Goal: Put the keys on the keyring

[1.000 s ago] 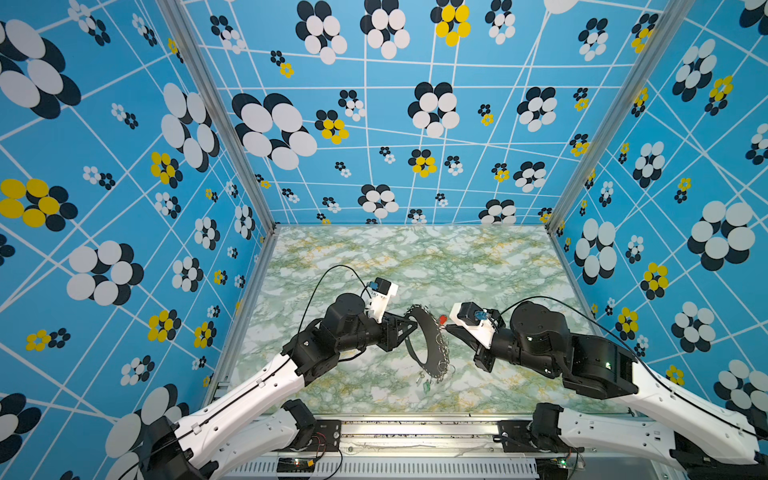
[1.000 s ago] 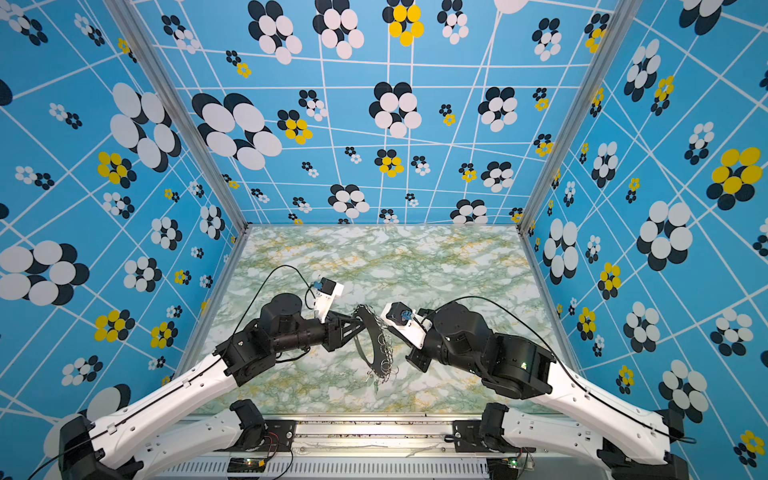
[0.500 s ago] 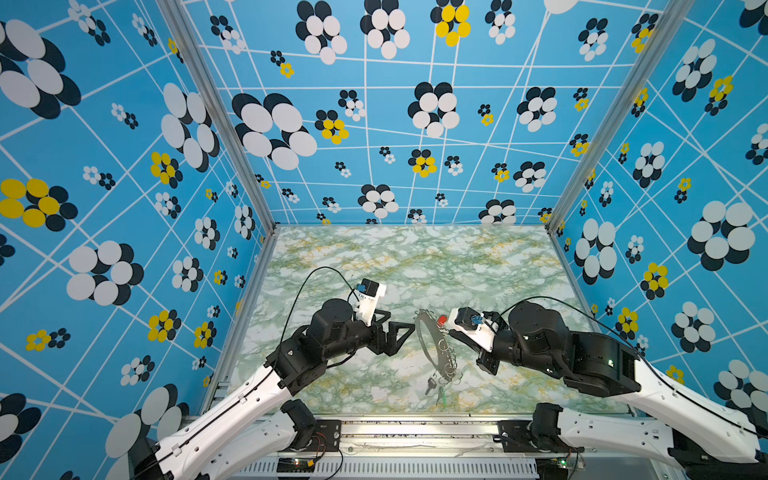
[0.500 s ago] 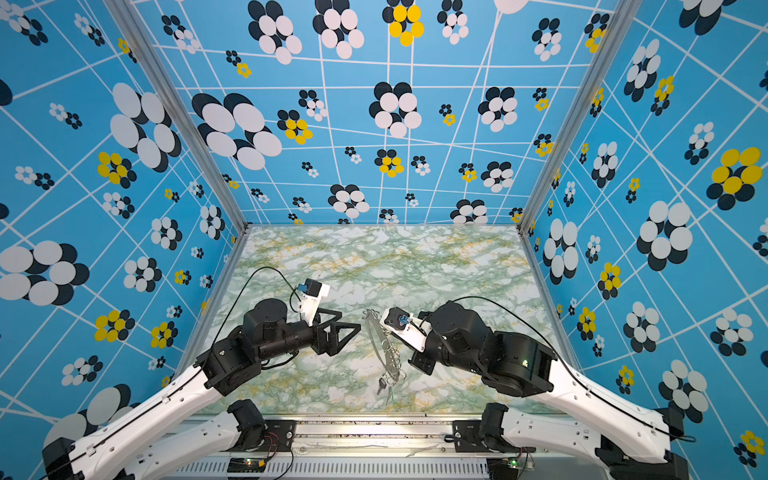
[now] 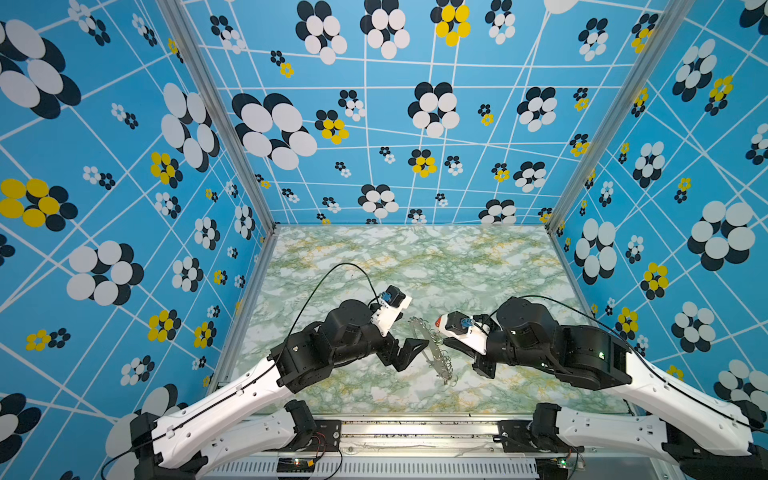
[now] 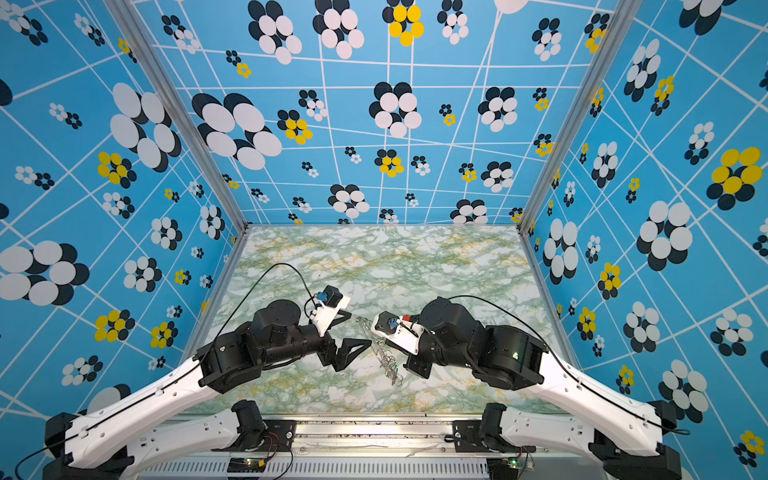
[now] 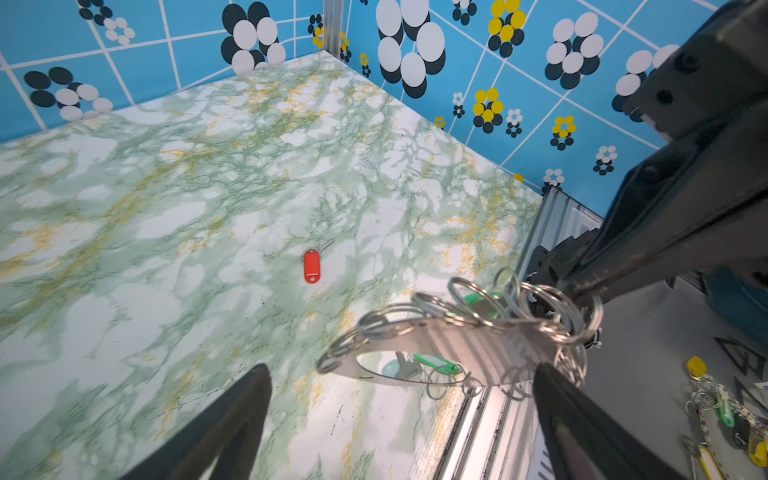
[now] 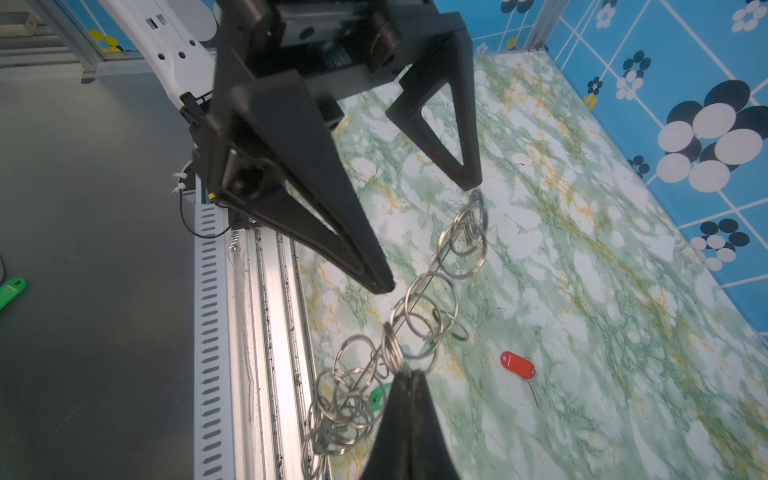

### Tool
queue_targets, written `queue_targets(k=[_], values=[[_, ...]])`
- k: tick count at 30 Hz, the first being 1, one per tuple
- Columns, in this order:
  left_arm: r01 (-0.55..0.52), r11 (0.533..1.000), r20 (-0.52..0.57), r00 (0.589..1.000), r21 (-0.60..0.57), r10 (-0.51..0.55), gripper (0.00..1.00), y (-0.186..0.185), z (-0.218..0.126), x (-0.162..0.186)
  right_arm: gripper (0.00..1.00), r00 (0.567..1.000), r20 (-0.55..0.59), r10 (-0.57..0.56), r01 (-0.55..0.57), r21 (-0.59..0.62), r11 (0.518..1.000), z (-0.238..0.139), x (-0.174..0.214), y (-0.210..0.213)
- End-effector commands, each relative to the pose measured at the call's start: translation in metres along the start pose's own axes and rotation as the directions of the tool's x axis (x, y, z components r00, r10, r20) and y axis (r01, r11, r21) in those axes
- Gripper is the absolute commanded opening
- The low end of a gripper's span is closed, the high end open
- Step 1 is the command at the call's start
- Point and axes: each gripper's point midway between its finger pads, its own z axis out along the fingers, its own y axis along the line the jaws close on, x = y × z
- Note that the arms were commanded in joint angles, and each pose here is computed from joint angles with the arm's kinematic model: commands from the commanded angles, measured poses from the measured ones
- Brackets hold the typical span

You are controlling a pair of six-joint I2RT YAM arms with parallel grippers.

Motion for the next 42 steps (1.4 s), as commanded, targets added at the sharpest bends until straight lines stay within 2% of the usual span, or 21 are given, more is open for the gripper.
queue_targets(k=[1, 5, 11, 16, 18, 21, 26, 32, 37, 40, 42], values=[[-0.081, 0.994, -0.02, 0.997, -0.069, 0.08, 0.99, 0.005, -0.003, -0.004, 0.0, 0.999, 0.048, 0.001, 0.001, -0.039, 0.999, -0.011, -0.015, 0.006], [-0.131, 0.985, -0.027, 0.991, -0.109, 0.129, 0.99, 0.002, -0.001, -0.008, 0.0, 0.999, 0.032, 0.001, 0.001, -0.059, 0.998, -0.006, -0.013, 0.009], [-0.152, 0.986, -0.013, 0.988, -0.075, 0.151, 0.99, -0.011, 0.006, -0.014, 0.0, 1.0, 0.012, 0.003, -0.002, -0.087, 0.996, 0.0, -0.009, 0.014], [-0.126, 0.984, -0.012, 0.992, -0.122, 0.126, 0.99, -0.003, 0.013, -0.014, 0.0, 1.0, 0.03, 0.009, -0.005, -0.115, 0.993, -0.001, -0.013, 0.019], [-0.105, 0.985, 0.037, 0.993, -0.135, 0.111, 0.99, -0.001, 0.01, -0.021, 0.0, 1.0, 0.028, 0.012, -0.009, -0.126, 0.992, -0.001, -0.013, 0.021], [-0.055, 0.993, 0.119, 0.991, -0.102, 0.067, 0.99, -0.002, 0.004, -0.034, 0.0, 1.0, 0.004, 0.016, -0.015, -0.143, 0.99, 0.002, -0.008, 0.024], [-0.021, 0.998, 0.165, 0.986, -0.062, 0.031, 0.99, -0.005, 0.0, -0.043, 0.0, 1.0, -0.007, 0.011, -0.012, -0.142, 0.99, 0.005, -0.005, 0.024], [-0.012, 0.998, 0.14, 0.99, -0.067, 0.021, 0.99, -0.001, -0.005, -0.034, 0.0, 1.0, 0.003, 0.017, -0.016, -0.105, 0.994, 0.0, -0.005, 0.018], [-0.073, 0.996, 0.164, 0.984, 0.042, 0.065, 1.0, -0.021, -0.019, -0.033, 0.0, 1.0, -0.01, 0.03, -0.031, -0.106, 0.994, 0.0, -0.001, 0.018], [-0.119, 0.985, 0.149, 0.984, 0.125, 0.1, 0.93, -0.039, -0.02, -0.028, 0.0, 0.999, -0.007, 0.036, -0.036, -0.104, 0.994, -0.001, -0.001, 0.018], [-0.142, 0.973, 0.119, 0.985, 0.18, 0.122, 0.84, -0.05, -0.016, -0.021, 0.0, 0.999, -0.003, 0.039, -0.04, -0.098, 0.994, -0.001, -0.003, 0.017]])
